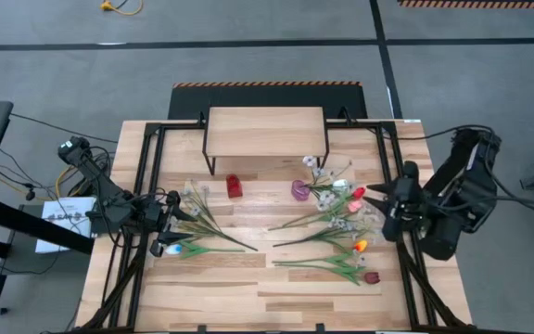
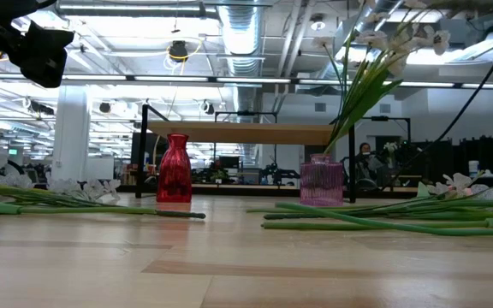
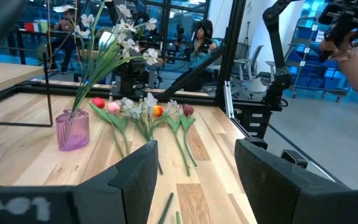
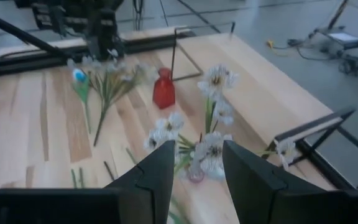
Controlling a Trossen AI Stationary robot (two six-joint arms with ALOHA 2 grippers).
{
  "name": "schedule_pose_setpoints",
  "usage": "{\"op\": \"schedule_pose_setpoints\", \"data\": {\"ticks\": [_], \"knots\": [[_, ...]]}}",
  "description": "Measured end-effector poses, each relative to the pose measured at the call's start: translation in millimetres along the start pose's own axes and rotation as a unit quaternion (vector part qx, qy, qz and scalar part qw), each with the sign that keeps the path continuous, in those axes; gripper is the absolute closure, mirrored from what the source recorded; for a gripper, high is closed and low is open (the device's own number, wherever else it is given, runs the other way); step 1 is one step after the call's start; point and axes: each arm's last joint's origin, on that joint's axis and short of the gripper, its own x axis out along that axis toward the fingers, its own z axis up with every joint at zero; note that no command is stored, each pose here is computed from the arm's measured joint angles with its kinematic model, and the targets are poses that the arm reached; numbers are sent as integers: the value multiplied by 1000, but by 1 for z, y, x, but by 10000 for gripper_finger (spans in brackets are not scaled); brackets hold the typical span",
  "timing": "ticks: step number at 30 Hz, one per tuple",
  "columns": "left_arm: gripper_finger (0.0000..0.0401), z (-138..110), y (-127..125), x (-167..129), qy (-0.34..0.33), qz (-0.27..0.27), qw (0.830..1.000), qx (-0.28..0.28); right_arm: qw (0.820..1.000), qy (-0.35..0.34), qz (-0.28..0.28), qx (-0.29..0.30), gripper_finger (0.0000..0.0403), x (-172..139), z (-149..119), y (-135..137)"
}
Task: Pick and place flowers into a vace then onto a shelf
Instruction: Put the dark red tulip into the red vase
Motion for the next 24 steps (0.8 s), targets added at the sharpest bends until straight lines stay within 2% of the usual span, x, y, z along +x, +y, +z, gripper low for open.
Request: {"op": "schedule_pose_setpoints", "data": {"ticks": [6,11,18,24], "knots": [[197,0,0,0,0,0,1000,1,1000,-6,20,-3,275,-5,-9,7],[197,0,0,0,1,0,1000,1,998,-26,11,-47,275,-2,-22,4],[197,0,0,0,0,2,1000,-14,998,-59,12,-14,275,-4,-19,-8],[197,0,3,0,-9,49,997,-51,998,-65,11,-16,275,-4,-18,-7]]}}
